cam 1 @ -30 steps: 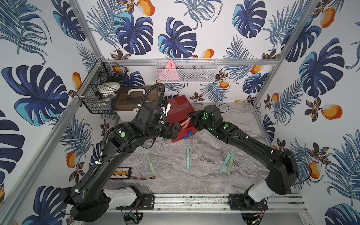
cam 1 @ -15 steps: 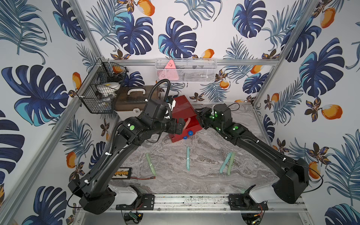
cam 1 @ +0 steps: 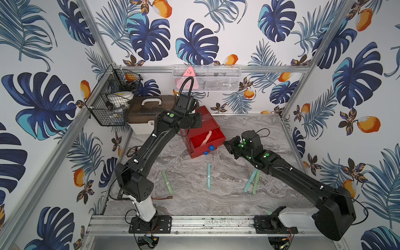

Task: Place the fruit knives into the drawer by color
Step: Close the drawer in the storage box.

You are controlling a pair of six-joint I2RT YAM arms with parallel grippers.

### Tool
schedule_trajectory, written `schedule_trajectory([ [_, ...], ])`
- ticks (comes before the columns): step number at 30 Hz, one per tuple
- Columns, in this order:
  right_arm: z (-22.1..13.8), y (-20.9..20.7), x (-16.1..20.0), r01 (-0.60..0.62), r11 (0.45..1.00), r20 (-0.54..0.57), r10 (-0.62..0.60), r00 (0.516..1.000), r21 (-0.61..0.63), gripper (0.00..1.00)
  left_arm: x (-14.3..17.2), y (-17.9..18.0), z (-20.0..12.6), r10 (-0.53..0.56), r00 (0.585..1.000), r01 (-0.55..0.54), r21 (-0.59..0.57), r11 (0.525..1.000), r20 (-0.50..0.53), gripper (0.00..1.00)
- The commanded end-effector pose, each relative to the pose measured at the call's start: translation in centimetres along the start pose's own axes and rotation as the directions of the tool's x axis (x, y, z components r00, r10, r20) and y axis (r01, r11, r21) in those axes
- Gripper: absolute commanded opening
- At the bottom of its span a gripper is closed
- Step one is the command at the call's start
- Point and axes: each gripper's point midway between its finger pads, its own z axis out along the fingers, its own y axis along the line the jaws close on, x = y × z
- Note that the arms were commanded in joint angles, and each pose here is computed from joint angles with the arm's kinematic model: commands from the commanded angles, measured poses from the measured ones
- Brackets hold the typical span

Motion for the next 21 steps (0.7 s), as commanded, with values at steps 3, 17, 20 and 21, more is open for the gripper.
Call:
schedule_trajectory([
  [3,1.1,0.6,0.1,0.007,0.999,-0.026,-0.008,1.000,-0.036,0.00,-1.8,0.4,3.6,-0.082,0.997,0.082,0.076,0.994,-0.007,0.00],
  [17,6.6,1.7,0.1,0.000,0.998,-0.075,-0.004,0.997,-0.055,0.00,3.5,4.8,10.4,-0.131,0.973,0.132,-0.005,0.991,-0.189,0.00],
  [20,7.9,2.2,0.1,0.001,0.998,-0.085,-0.007,0.996,-0.065,0.00,4.4,5.1,10.5,-0.133,0.970,0.134,-0.010,0.991,-0.203,0.00],
  [21,8.3,2.7,0.2,0.003,0.997,-0.090,-0.009,0.996,-0.073,0.00,4.7,5.2,10.5,-0.132,0.969,0.132,-0.013,0.991,-0.208,0.00],
])
